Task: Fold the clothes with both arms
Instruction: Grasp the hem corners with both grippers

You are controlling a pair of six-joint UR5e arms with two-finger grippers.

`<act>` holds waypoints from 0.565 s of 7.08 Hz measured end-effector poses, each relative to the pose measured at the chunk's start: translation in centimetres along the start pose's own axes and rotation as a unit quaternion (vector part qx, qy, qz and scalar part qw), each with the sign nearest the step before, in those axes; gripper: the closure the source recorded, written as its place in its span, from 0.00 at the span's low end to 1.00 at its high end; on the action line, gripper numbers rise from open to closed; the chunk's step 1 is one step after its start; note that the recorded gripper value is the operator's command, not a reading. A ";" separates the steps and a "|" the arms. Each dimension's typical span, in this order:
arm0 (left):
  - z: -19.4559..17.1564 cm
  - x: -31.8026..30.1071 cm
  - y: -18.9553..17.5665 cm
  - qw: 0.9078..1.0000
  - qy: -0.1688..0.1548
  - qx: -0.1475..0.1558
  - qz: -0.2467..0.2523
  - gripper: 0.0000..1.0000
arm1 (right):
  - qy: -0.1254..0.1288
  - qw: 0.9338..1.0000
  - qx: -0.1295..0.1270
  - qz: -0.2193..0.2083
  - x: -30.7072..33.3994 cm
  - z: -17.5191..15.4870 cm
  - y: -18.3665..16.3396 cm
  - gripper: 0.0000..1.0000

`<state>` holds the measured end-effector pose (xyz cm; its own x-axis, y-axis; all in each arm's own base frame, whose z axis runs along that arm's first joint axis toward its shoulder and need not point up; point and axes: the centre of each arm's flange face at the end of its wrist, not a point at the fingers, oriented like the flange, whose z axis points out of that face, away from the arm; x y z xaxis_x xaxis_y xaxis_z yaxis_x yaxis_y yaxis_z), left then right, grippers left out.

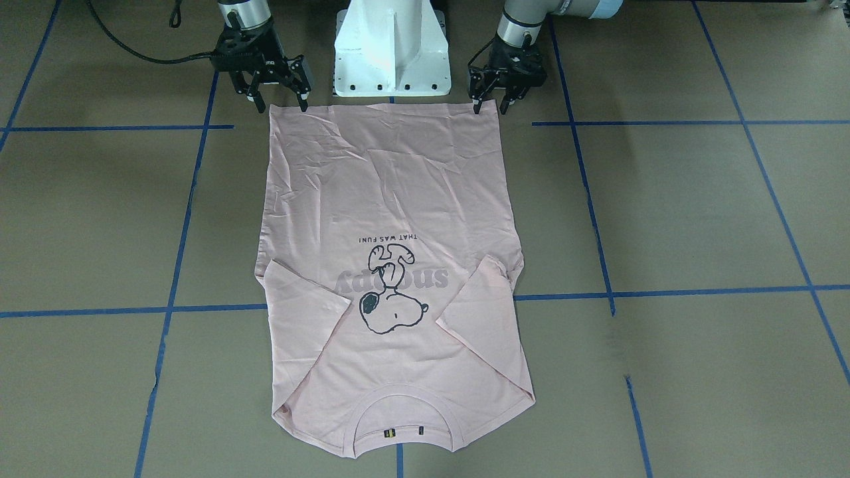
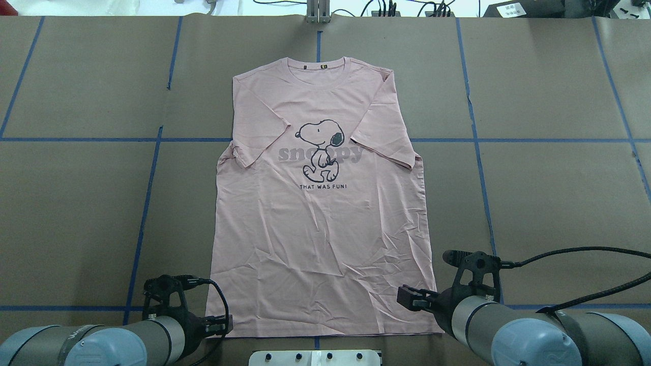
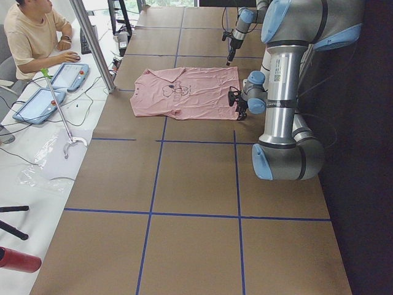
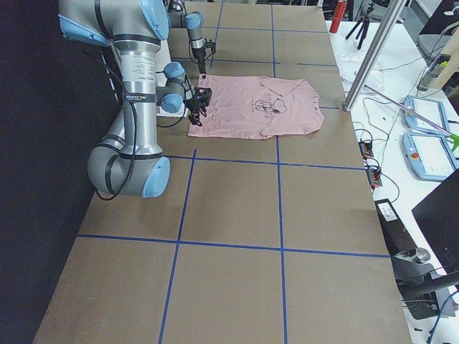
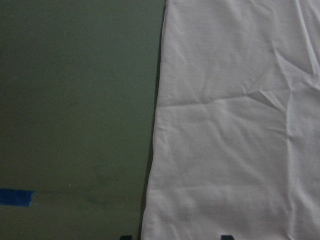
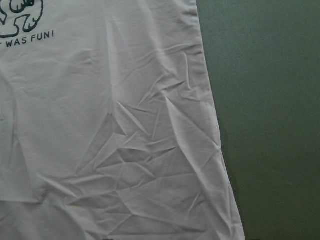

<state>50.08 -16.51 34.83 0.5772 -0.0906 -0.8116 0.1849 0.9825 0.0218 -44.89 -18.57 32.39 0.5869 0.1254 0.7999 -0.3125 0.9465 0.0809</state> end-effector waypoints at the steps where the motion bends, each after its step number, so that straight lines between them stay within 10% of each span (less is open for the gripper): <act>1: 0.1 0.0 0.2 1.000 -0.001 -0.002 0.001 0.49 | 0.000 1.000 0.000 0.000 0.0 0.0 0.0 0.07; 3: 0.2 0.0 1.0 1.000 -0.002 -0.008 0.005 0.72 | 0.001 1.000 0.000 0.000 0.1 0.0 0.0 0.06; 4: 0.2 0.0 1.2 1.000 -0.002 -0.010 0.006 1.00 | 0.001 1.000 0.000 0.000 0.1 0.0 0.0 0.06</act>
<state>50.51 -15.32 34.98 0.5826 -0.0792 -0.8089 0.1613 0.9867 0.0196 -44.89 -18.54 32.45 0.5881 0.1255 0.7990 -0.3122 0.9466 0.0811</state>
